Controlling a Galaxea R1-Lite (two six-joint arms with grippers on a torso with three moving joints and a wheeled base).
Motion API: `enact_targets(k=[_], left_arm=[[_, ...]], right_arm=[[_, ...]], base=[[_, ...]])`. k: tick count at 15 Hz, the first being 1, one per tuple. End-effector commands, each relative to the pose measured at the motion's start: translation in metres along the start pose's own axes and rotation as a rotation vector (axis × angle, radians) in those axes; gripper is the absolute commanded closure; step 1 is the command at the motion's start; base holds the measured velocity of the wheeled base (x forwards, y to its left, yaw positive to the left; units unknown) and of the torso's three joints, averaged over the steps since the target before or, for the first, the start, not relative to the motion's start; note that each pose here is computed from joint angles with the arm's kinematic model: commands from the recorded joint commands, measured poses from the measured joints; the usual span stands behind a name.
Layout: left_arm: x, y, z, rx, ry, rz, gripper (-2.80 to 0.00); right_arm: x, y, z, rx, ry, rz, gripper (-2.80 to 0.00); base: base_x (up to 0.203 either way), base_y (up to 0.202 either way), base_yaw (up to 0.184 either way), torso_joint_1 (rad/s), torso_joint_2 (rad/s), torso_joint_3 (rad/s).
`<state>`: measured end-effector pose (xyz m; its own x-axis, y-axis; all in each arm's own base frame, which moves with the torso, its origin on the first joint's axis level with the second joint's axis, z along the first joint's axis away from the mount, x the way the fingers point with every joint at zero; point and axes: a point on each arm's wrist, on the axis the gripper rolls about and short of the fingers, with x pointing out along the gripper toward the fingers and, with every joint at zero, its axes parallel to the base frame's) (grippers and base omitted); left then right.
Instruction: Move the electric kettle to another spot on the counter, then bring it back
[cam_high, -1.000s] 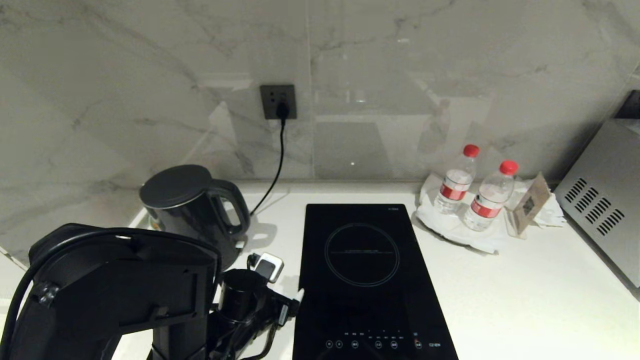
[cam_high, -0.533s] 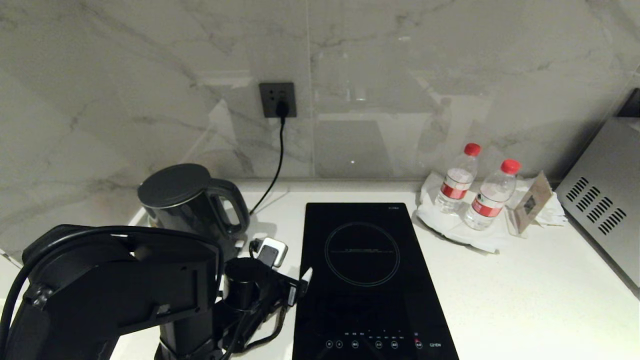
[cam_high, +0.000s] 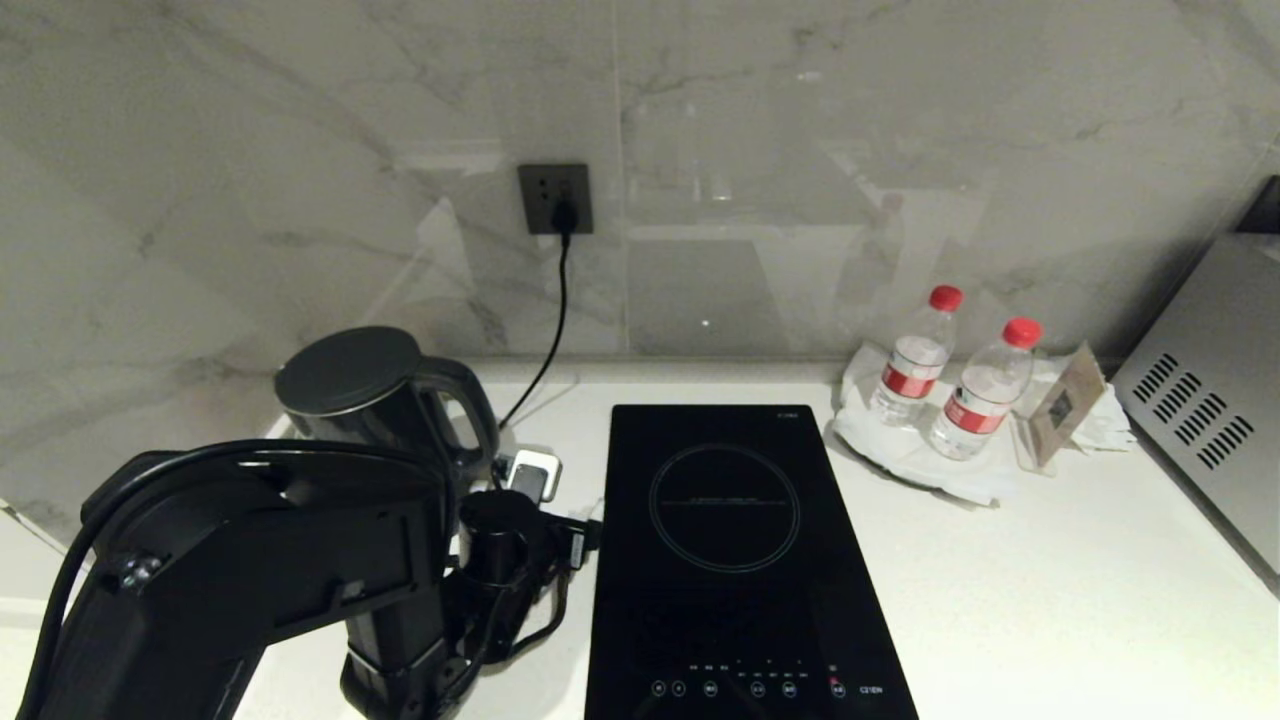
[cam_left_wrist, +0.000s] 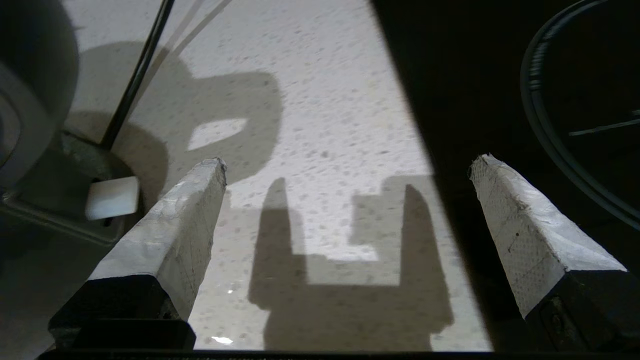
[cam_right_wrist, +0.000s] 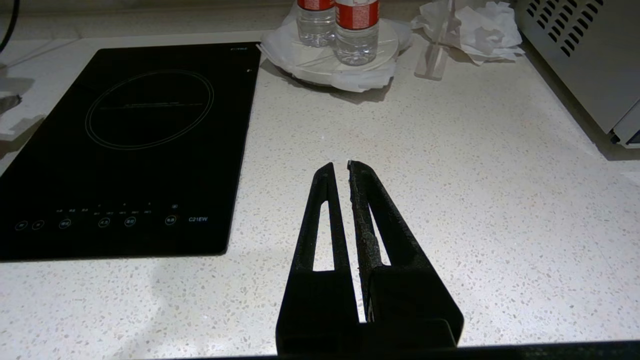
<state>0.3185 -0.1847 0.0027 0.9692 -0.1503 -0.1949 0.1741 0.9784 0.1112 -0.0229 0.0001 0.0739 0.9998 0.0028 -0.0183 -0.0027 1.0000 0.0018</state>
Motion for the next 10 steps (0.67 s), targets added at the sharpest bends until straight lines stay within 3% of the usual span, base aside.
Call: enact_targets(k=[1,6,10], left_arm=[[0.003,0.006,-0.004,0.002,0.012,0.018,-2.80],[0.016,0.019,-0.002,0.000,0.044,0.062,-2.80],[0.013,0.020,0.005,-0.026,0.023,0.062,-2.80]], right_arm=[[0.000,0.000,0.000,0.000,0.000,0.000,0.00],[0.000,0.000,0.000,0.000,0.000,0.000,0.00],[0.000,0.000,0.000,0.000,0.001,0.000,0.00]], base=[[0.000,0.000,0.000,0.000,0.00,0.000],[0.000,0.000,0.000,0.000,0.00,0.000],[0.000,0.000,0.000,0.000,0.00,0.000]])
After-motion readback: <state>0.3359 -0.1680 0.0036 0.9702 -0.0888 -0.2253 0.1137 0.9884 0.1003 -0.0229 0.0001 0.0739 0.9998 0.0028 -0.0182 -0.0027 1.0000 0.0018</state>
